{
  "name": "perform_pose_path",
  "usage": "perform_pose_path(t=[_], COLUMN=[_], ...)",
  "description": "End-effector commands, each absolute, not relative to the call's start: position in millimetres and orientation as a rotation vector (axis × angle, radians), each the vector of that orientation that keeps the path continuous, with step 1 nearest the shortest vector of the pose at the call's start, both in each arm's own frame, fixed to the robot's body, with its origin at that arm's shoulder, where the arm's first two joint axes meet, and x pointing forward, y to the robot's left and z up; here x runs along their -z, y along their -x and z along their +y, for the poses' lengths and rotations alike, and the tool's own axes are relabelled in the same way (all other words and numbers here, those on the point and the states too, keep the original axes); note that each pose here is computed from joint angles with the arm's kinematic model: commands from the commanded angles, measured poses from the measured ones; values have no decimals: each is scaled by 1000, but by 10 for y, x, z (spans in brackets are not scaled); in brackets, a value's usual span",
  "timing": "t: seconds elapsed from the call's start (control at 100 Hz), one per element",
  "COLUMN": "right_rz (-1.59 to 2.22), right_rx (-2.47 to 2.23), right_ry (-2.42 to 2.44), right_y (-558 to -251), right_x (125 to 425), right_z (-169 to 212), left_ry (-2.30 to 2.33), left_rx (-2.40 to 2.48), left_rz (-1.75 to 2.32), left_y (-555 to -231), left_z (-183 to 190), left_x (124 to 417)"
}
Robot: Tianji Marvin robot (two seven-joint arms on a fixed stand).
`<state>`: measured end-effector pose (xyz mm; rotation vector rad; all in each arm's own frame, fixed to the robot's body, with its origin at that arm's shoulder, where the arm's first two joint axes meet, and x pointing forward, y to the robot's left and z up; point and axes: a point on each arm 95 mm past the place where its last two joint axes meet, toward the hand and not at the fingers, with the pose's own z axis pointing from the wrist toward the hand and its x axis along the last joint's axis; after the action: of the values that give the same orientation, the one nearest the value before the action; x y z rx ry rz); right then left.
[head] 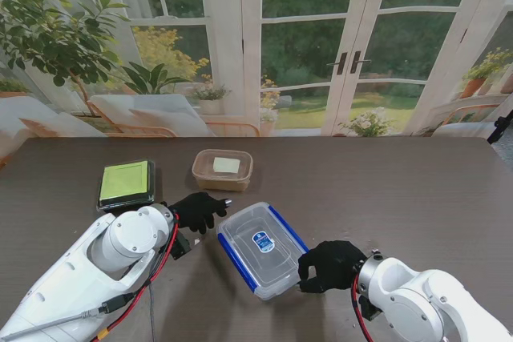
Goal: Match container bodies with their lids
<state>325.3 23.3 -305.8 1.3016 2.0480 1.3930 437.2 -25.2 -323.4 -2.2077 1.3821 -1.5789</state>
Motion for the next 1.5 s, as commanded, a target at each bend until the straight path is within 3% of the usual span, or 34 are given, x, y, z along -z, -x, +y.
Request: perform_pose_path(t=[0.0,0.42,1.15,1.49], right_rz=[2092,2078,1862,1861], right_rx=[-1358,-1329,-1251,-1272], right_ry=[-1336,-1377,-1446,-1481], right_y=[-3210,-3253,-3740,-3724], right_x=[3165,3239,3159,3218], right_z=[235,258,37,63], left_ry=[2234,2263,2308,2309], left_rx=[1580,1585,1618,1577], left_rz=[1410,1449,1584,1635], left_y=[-4367,-4369,-4659,-4550], left_z=[-311,-446,-861,-893], left_x=[3264,3303,3295,3327])
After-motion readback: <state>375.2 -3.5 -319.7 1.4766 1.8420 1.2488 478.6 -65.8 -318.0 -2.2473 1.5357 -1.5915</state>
